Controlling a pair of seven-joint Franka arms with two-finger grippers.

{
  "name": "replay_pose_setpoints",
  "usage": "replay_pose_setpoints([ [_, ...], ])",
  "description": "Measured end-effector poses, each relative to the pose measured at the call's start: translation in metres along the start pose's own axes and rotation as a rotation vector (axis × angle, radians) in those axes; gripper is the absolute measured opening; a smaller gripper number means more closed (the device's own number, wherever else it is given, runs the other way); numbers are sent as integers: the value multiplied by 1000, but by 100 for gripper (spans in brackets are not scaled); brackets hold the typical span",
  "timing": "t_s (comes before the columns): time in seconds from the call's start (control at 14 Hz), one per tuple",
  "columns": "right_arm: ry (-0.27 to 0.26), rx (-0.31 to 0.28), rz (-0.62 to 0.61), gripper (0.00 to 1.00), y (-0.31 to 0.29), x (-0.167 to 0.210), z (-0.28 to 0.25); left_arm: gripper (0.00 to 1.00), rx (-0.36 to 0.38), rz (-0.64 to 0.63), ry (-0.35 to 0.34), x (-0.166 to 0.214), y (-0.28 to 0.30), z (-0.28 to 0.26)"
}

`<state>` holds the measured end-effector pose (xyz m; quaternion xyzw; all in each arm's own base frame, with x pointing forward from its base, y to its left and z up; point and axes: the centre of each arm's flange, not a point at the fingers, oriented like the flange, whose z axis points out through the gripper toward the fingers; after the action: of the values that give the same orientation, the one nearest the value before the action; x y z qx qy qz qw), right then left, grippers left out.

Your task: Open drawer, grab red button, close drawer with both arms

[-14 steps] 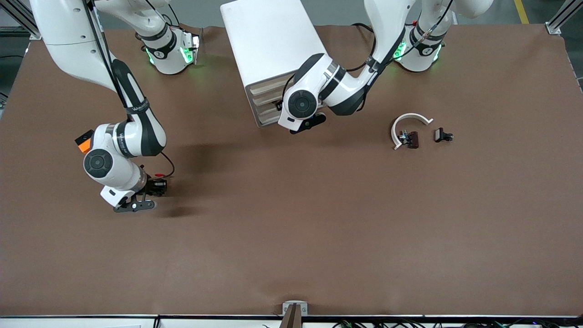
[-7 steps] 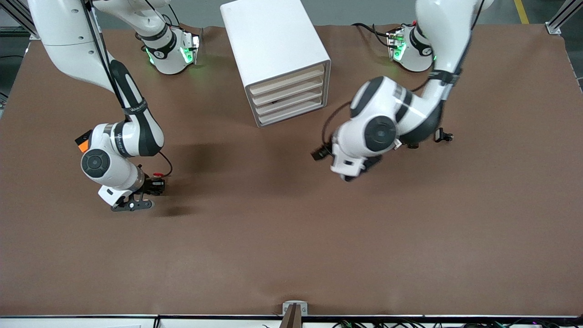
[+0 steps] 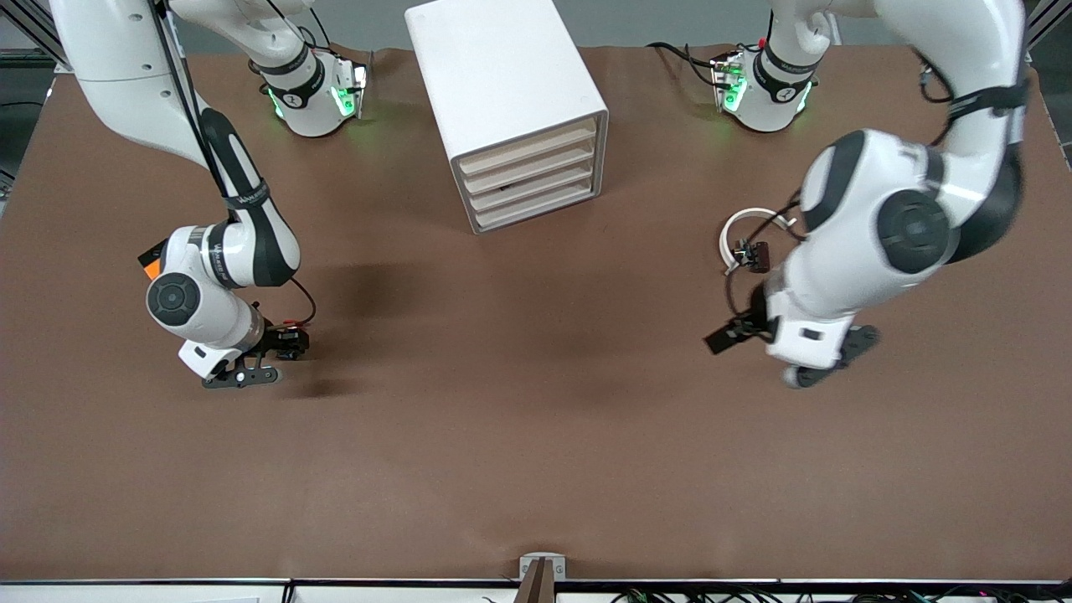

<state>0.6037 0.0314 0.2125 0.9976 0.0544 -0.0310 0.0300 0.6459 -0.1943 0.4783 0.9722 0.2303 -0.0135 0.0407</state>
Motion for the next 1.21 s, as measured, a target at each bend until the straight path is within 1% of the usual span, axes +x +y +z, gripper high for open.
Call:
replay_pose_setpoints([
  [0.07,-7,2,1,99,0,0,-16,100,0,36,31,14,-18,-16],
  [0.21,-3,9,2,100,1,0,-69,100,-11,62,81,39,-53,-47],
  [0.29,-2,13,3,100,2,-3,-100,100,-9,59,86,46,-68,-59],
  [0.5,5,22,9,100,8,-13,-196,100,26,55,41,53,-99,-79],
  [0.57,3,23,11,100,10,-16,-223,100,30,65,36,54,-106,-88],
  [0.71,-13,25,18,100,14,-18,-267,100,31,123,44,47,-118,-115],
  [0.86,-20,25,28,100,19,-20,-299,100,53,209,17,31,-136,-143],
  [1.0,-12,26,41,100,27,-21,-324,100,63,267,6,20,-154,-163],
  [1.21,14,25,60,100,39,-23,-353,100,75,295,5,-5,-166,-172],
])
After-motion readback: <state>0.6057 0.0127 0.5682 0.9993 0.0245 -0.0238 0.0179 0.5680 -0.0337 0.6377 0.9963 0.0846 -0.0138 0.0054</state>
